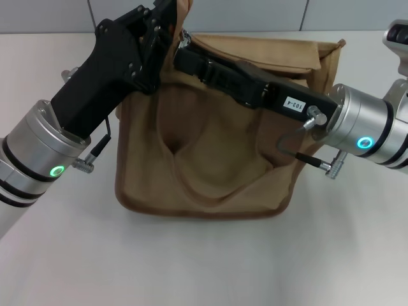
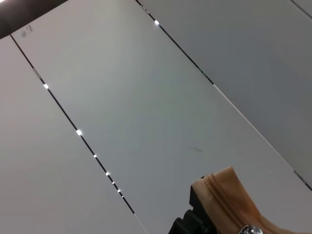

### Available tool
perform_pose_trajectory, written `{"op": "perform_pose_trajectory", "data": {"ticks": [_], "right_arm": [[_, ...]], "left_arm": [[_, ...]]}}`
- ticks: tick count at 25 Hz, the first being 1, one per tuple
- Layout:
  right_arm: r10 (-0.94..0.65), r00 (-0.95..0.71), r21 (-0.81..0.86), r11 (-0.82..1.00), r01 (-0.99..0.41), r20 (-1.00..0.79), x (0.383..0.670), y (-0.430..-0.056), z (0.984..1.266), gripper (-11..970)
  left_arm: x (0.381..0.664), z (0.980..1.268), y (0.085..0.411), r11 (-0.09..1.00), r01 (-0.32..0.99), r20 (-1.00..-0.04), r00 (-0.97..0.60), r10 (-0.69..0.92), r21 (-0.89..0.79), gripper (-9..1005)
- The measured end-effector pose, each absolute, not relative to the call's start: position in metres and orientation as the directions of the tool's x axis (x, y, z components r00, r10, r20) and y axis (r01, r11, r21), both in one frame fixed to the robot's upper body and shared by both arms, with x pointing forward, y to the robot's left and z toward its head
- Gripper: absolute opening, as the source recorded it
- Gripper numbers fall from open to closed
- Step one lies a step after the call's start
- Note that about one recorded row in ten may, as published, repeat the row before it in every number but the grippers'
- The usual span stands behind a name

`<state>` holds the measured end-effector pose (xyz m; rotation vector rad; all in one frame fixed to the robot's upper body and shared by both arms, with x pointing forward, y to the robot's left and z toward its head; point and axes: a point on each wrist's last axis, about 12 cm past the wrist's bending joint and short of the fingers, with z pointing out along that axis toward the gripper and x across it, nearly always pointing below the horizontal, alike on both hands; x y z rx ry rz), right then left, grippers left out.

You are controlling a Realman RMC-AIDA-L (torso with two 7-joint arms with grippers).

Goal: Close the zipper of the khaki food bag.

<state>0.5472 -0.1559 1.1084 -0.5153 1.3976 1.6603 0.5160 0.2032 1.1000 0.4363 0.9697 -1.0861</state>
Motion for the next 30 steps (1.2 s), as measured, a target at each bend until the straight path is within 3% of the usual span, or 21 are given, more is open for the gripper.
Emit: {"op": "perform_pose_trajectory", "data": {"ticks": [30], "right_arm": [[0.354,-0.537,0.584,0.035,-0.811,-0.766,0.551,-0.1542,1.1084,206]], "left_arm": [[0.5163,1.0993,0.2026,0.438,0.887,-0.835,0.125,-0.535,-0.148,109]]}}
